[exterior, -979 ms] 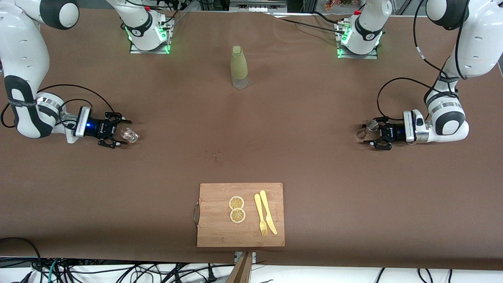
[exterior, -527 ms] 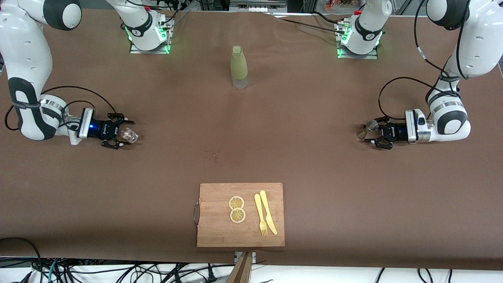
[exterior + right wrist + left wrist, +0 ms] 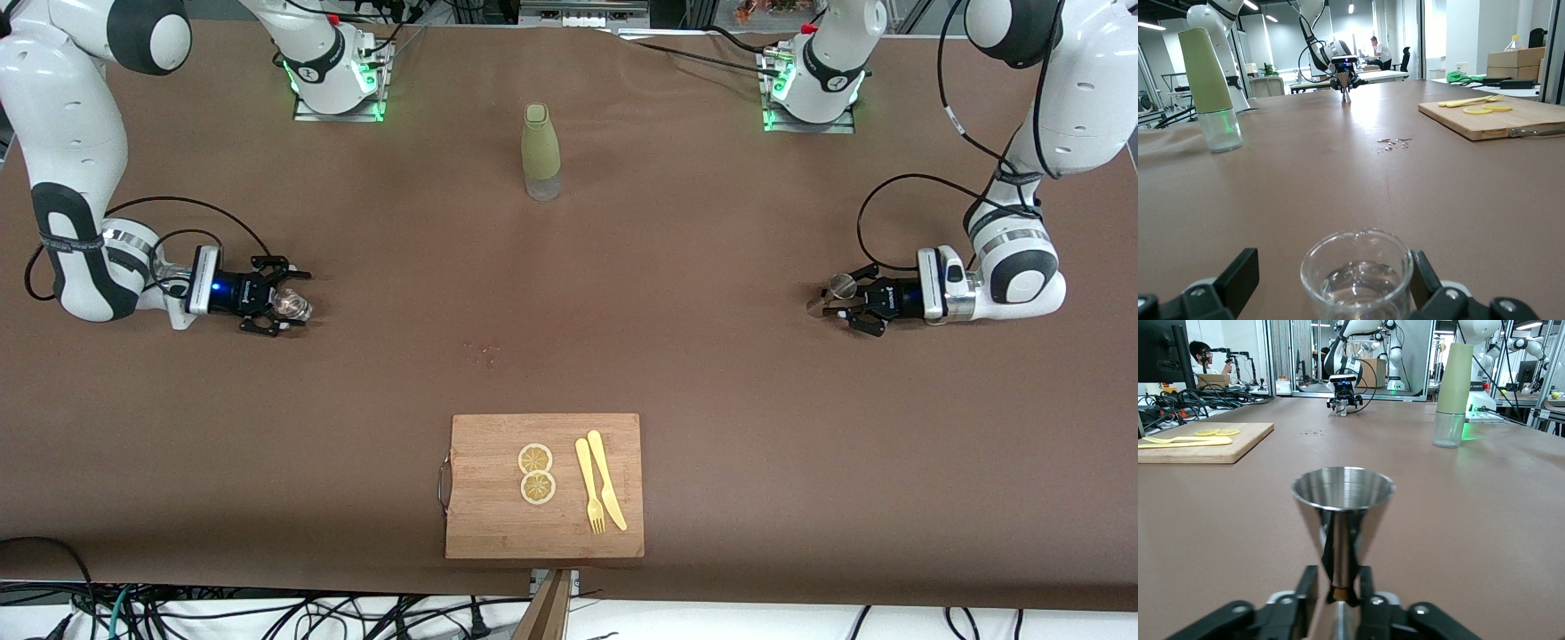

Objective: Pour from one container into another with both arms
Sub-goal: 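Close the right gripper on the glass while the left gripper grips the jigger, then carry the steel jigger upright toward the table center with the left gripper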

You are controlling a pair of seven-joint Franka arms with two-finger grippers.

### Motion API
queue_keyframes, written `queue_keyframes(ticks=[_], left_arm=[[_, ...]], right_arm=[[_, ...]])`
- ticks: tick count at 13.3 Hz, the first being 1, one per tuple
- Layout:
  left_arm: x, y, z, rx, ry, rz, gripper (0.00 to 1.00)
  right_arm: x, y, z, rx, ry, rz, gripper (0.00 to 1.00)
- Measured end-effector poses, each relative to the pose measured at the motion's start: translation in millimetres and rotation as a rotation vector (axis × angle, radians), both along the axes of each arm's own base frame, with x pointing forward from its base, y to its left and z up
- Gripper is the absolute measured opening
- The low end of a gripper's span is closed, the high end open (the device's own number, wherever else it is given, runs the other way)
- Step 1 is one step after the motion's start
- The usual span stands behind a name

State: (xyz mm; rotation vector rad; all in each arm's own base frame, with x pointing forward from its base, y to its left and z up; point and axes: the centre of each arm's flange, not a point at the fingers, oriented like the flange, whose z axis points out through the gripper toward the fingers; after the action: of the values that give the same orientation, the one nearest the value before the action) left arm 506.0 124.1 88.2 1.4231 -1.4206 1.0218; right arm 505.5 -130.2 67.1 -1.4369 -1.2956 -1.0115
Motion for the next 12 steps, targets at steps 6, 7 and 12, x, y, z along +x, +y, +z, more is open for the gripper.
queue_keyframes(ticks=[6,7,12], left_arm=[[1,0,1,-0.007,-0.023,-0.009,0.21],[1,0,2,-0.007,-0.029,-0.011,0.21],[12,2,9,0.003,-0.056,-0.016,0.21]], right_arm=[[5,0,3,0.0,-0.018,0.008,0.81],[7,0,4,-0.001,-0.021,0.01,0.67],[17,-1,10,-0.01,-0.045,0.017,0.55]])
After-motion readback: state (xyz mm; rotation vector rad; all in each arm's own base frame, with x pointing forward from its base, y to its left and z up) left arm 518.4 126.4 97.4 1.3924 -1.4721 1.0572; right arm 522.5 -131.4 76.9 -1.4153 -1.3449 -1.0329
